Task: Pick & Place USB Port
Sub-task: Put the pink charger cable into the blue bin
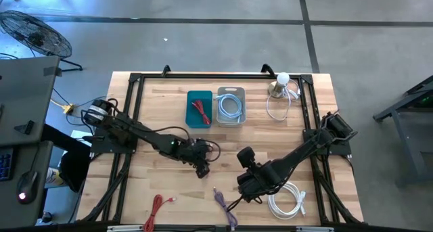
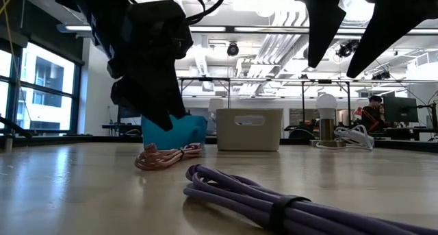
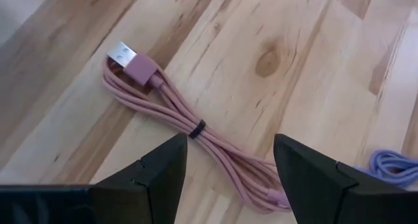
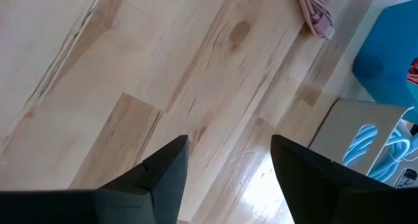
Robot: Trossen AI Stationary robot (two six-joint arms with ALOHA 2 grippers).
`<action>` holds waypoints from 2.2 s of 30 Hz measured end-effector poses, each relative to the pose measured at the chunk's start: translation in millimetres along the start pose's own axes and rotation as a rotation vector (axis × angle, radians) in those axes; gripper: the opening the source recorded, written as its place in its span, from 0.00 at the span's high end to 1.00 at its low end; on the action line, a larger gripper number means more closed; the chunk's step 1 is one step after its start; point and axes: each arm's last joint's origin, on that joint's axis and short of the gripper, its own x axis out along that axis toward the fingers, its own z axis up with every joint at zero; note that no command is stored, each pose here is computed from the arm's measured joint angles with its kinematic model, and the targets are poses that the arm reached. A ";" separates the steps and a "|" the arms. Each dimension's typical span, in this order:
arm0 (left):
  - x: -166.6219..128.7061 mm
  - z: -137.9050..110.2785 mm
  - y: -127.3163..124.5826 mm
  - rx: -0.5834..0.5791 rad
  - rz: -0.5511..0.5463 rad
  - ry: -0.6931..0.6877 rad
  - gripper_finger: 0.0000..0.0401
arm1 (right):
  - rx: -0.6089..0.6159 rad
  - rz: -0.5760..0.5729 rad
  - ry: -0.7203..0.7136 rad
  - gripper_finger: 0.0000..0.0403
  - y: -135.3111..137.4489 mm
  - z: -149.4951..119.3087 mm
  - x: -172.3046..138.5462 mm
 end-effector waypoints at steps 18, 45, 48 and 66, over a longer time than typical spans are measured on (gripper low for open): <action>24.4 2.7 15.8 -0.015 0.042 0.064 0.54 | -0.008 0.031 -0.020 0.48 13.0 1.0 -5.9; 62.6 26.7 -5.6 0.329 0.117 0.185 0.99 | -0.006 0.028 -0.043 0.48 33.0 0.2 -16.1; 50.6 39.5 -19.9 0.433 0.197 0.187 0.99 | -0.008 -0.024 -0.031 0.48 35.8 -2.3 -18.3; -102.8 128.7 -60.5 0.764 0.606 0.076 1.00 | 0.194 -0.179 -0.120 0.48 41.8 -17.8 -53.1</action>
